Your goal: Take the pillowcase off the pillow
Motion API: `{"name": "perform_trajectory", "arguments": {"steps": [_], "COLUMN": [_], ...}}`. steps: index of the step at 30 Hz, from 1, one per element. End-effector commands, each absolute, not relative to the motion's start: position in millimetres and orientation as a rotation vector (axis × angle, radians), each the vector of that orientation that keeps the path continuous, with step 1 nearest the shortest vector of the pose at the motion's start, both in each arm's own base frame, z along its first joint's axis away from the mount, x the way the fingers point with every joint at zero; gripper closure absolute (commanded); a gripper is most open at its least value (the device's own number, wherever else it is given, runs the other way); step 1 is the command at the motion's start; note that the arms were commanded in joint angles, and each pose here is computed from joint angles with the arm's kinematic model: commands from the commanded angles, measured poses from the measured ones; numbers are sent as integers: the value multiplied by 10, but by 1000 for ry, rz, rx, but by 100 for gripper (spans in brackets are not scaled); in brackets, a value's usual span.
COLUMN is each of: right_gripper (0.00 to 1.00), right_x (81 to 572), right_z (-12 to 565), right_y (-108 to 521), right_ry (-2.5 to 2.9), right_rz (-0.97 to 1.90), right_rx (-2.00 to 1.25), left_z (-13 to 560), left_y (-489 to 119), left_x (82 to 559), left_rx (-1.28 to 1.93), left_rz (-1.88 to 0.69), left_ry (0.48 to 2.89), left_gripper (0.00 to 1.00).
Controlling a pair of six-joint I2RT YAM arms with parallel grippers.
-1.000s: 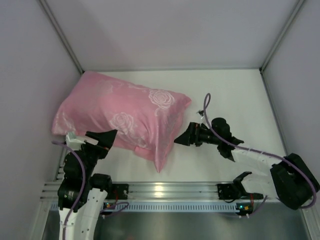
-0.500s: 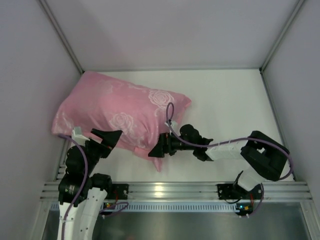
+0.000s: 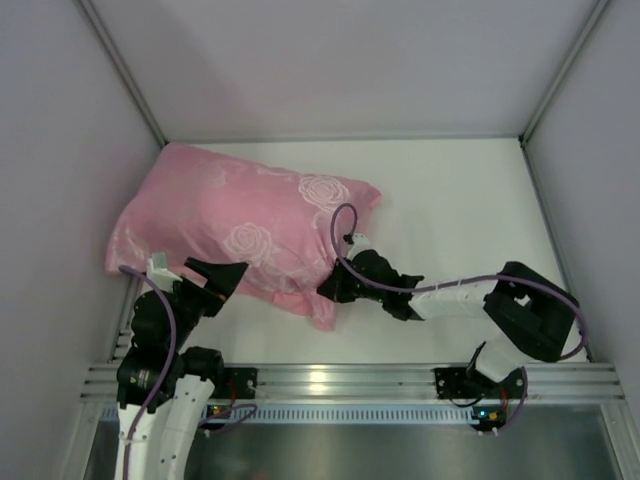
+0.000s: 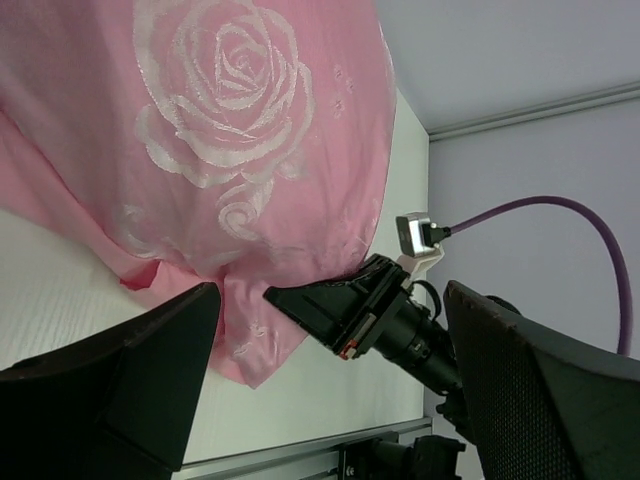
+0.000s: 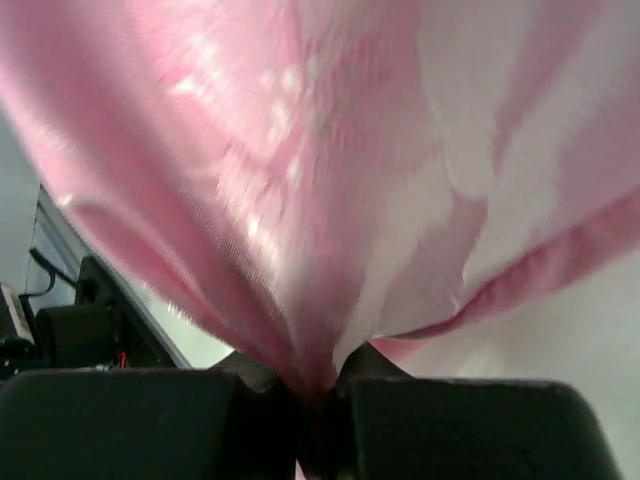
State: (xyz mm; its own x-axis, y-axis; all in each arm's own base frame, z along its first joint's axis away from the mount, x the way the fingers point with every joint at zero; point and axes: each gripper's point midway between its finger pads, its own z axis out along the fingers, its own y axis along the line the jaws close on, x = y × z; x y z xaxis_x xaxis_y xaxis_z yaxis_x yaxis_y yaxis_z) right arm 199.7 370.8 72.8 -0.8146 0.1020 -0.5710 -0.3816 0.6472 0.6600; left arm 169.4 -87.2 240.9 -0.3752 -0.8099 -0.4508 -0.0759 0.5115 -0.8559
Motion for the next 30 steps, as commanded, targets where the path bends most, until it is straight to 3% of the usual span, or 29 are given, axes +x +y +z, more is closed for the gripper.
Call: {"name": "perform_trajectory", "arguments": {"steps": [1,8,13,19,30], "right_gripper": [100,100,100,100,100], "right_x": [2290,2680,2640,2556,2542], "right_z": [892,1178,1395,1589,1790], "right_y": [3342,2050,1275,967,989], "right_ry": [2187,2067,1986,1966,1953], "right_rz": [869,696,576,582,712], "right_rx": [-93,212,344,376,351], "left_z": [2496,2508,2433,2276,1811], "left_y": [-884,-836,-810,-751,-524], "left_x": [1649,1614,1638,1662,1793], "left_rx": [-710,-708,-732,-796,-954], "left_rz": [-959,-920,-894,-847,-637], "left_ry": [1797,1801,1823,1856,1954], "left_gripper": [4,4,4,3,1]}}
